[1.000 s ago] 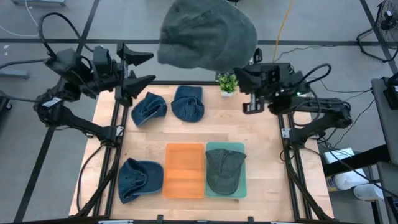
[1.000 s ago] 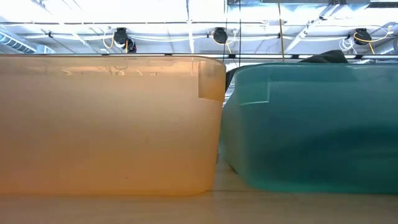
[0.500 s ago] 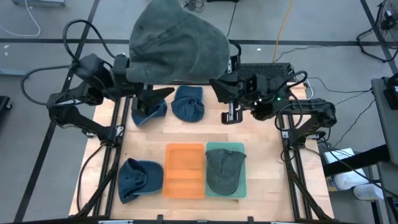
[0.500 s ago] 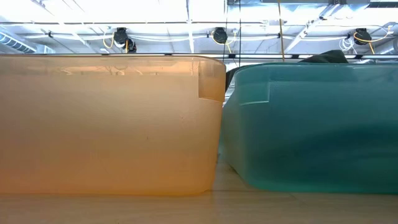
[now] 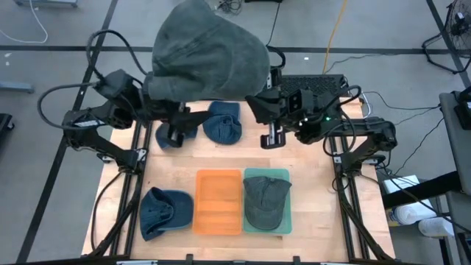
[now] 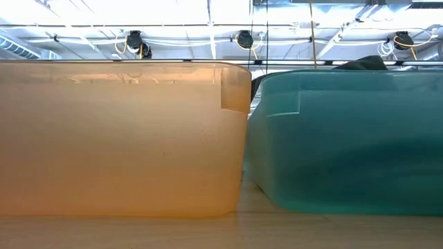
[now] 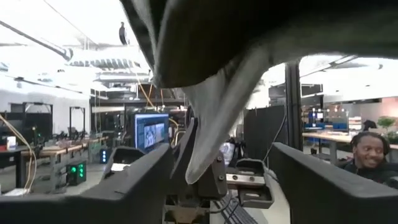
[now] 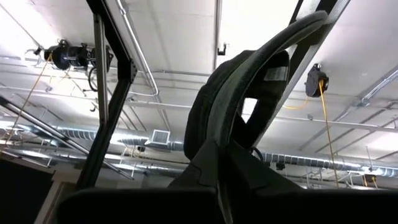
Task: Pick & Place hat
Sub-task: Put the black cap into the green bin
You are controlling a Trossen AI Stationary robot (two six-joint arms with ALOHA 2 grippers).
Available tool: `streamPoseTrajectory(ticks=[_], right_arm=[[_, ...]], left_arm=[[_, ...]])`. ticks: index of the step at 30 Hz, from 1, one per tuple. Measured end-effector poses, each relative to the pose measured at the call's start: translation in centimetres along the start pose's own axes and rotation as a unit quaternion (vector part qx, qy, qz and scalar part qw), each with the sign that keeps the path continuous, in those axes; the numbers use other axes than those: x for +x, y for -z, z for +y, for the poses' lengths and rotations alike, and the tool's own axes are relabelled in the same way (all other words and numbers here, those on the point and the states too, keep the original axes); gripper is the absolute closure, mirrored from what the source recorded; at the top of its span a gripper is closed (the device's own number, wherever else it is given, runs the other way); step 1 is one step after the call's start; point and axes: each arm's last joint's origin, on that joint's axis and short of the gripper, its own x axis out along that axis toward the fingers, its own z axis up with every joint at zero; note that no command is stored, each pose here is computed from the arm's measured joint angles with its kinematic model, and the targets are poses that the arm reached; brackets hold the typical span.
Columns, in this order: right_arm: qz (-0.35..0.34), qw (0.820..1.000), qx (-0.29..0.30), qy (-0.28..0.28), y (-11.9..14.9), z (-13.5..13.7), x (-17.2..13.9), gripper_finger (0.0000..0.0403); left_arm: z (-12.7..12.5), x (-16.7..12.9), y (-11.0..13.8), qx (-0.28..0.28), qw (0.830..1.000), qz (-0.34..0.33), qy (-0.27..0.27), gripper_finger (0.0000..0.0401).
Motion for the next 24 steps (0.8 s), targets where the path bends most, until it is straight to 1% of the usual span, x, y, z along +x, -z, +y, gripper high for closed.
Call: streamPoseTrajectory(ticks=[6,12,13,16,18,21,24], right_arm=[[0.003,1.000,0.003,0.000,0.1,0.0,0.0,0.0403],[0.016,1.000,0.008,0.000,0.3,0.1,0.0,0.0403],[0.017,1.000,0.009,-0.001,0.3,0.1,0.0,0.0403],[0.028,0.999,0.018,-0.001,0.4,0.1,0.0,0.0399],[0.038,0.999,0.028,-0.003,0.6,0.1,0.0,0.0388],[0.061,0.997,0.035,-0.011,1.0,0.2,-0.1,0.0355],[0.081,0.995,0.052,-0.021,1.2,0.4,-0.2,0.0309]], left_arm=[[0.0,-0.1,-0.2,-0.010,1.000,-0.004,-0.003,0.0245],[0.0,-0.1,-0.1,-0.010,1.000,-0.002,-0.003,0.0372],[0.0,-0.1,-0.1,-0.010,1.000,-0.002,-0.003,0.0384],[0.0,-0.1,-0.1,-0.015,1.000,-0.002,-0.002,0.0387],[0.0,-0.2,-0.2,-0.027,1.000,-0.001,0.000,0.0392],[-0.1,-0.6,-0.6,-0.039,0.999,0.002,0.017,0.0393],[-0.2,-1.6,-1.2,-0.044,0.999,0.014,0.020,0.0393]])
